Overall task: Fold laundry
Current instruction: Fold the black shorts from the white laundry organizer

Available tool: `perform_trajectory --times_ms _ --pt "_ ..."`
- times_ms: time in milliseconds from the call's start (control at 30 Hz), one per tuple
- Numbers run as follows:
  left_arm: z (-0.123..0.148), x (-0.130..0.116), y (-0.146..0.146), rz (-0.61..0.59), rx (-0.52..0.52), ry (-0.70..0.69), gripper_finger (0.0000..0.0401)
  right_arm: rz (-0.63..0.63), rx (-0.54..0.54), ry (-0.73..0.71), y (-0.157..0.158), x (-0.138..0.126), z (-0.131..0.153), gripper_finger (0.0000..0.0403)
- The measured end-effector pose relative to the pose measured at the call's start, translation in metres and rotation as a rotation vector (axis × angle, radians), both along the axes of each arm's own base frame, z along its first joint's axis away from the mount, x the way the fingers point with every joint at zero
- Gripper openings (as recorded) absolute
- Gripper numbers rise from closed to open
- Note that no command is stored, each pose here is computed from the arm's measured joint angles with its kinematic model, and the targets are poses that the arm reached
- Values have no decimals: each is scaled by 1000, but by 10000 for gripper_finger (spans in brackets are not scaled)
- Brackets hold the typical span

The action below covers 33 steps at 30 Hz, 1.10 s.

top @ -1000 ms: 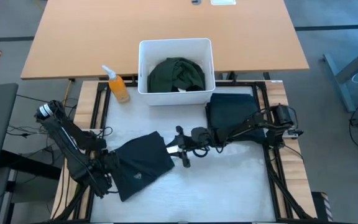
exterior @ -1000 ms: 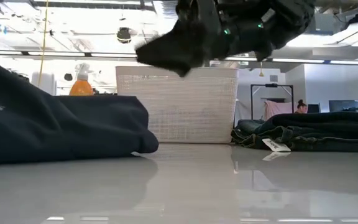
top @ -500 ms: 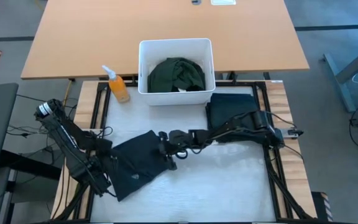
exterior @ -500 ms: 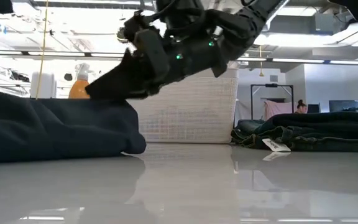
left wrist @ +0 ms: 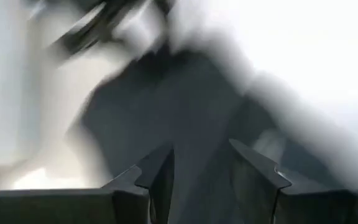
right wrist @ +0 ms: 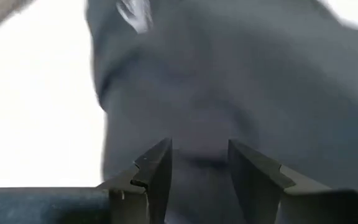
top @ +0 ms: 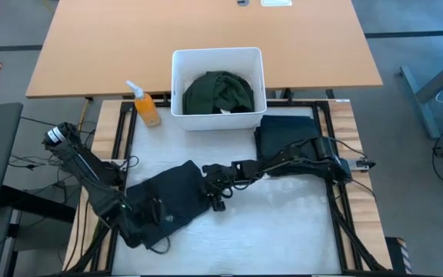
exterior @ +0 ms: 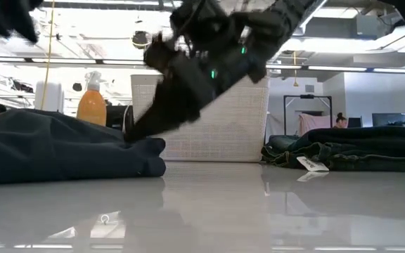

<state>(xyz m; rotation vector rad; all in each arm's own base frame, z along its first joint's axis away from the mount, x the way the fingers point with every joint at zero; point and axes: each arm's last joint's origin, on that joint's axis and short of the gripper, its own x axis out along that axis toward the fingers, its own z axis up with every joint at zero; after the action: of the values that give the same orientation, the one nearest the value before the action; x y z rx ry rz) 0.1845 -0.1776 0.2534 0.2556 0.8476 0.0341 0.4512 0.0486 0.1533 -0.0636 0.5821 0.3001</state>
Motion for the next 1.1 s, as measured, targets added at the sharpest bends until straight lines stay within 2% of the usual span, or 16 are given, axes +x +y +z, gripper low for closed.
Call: perform_trajectory --times_ms 67,133,233,300,433,500,600,733,900,1000,1100 --pt "-9 16 -17 -53 -123 -140 135 7 -4 -3 1 -4 13 182" --pt "-23 29 -33 -126 -172 -220 135 12 -11 15 1 -10 25 182" --pt "-57 37 -50 -192 -168 -148 135 25 -19 89 6 -20 34 182" --pt "-79 38 -56 -184 -177 -60 135 45 -28 148 15 -26 31 182" --pt "-104 37 -63 -139 -187 13 135 90 -30 193 42 -33 10 182" --pt "-106 35 -64 -138 -183 22 135 75 -60 160 53 -32 -1 182" --pt "-104 33 -65 -139 -188 17 135 -9 -169 110 59 -30 -11 182" --pt "-88 29 -70 -169 -187 -19 135 -59 -286 86 66 -30 -16 179" --pt "-63 18 -80 -182 -73 -40 135 -46 -291 75 73 -32 -15 171" --pt "-69 4 -78 -169 -60 82 135 -60 -292 75 69 -31 -15 165" --pt "-75 -10 -73 -77 -78 187 135 -78 -285 78 64 -29 -15 156"
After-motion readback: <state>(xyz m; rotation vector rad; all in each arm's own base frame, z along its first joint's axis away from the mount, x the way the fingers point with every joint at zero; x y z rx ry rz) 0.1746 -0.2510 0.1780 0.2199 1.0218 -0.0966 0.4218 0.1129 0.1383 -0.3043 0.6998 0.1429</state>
